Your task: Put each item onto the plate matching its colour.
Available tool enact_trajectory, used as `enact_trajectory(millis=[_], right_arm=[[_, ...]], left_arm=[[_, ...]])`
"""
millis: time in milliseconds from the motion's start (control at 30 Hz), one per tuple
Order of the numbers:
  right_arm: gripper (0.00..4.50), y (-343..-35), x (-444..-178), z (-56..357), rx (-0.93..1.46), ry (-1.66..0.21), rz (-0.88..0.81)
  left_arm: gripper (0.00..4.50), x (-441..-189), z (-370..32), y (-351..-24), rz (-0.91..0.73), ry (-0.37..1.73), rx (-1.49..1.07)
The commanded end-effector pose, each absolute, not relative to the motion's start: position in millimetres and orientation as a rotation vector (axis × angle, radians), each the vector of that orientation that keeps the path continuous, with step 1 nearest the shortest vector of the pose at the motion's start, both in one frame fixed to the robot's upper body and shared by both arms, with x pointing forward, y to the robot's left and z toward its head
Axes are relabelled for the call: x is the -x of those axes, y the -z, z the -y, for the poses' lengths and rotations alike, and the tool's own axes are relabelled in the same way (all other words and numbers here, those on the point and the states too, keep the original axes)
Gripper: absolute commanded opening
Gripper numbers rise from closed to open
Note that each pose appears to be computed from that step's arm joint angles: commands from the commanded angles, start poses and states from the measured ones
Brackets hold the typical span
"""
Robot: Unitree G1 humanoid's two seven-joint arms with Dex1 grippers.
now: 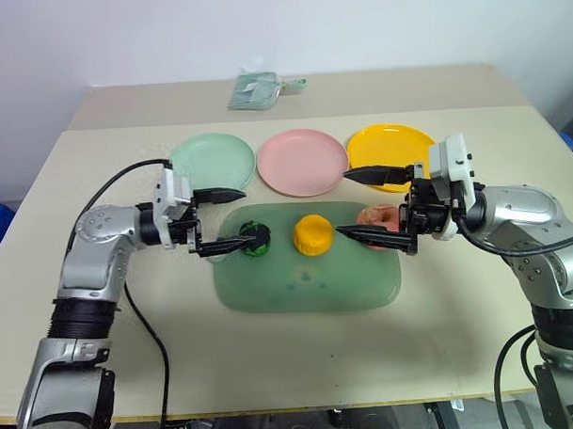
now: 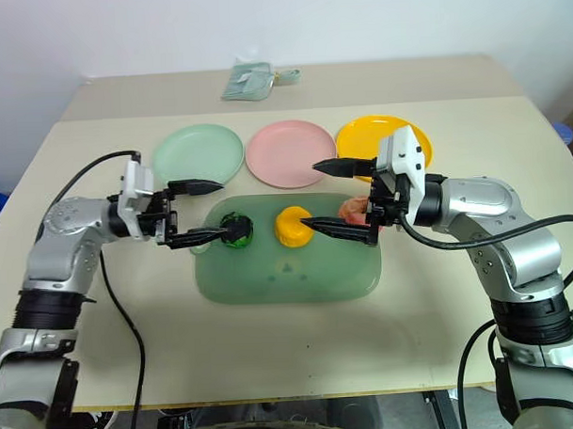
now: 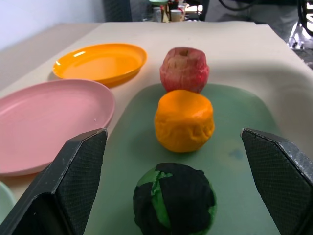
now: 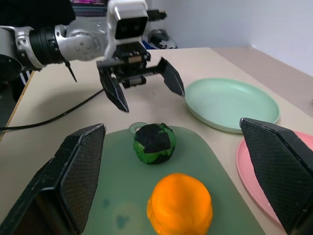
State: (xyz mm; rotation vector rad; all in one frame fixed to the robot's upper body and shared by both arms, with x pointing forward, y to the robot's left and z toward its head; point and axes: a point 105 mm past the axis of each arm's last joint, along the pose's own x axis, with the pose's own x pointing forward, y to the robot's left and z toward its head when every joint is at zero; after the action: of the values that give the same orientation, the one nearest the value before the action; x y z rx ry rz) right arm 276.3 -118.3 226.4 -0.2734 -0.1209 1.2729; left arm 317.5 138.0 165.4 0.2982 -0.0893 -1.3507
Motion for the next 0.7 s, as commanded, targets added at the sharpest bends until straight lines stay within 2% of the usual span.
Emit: enact_trajectory(millis=[33, 167, 700], right_arm=[[4.49, -235, -273, 118, 0.306, -1.273, 0.165], [4.49, -236, -273, 118, 0.309, -1.259, 0.174], [4.49, -230, -274, 118, 0.328, -1.198, 0.165]], left_arm=[[4.5, -324, -133, -162, 0.09, 1.353, -0.379], [4.5, -332, -126, -154, 0.086, 1.353, -0.42], [4.5, -336, -126, -126, 0.064, 1.374, -0.409]])
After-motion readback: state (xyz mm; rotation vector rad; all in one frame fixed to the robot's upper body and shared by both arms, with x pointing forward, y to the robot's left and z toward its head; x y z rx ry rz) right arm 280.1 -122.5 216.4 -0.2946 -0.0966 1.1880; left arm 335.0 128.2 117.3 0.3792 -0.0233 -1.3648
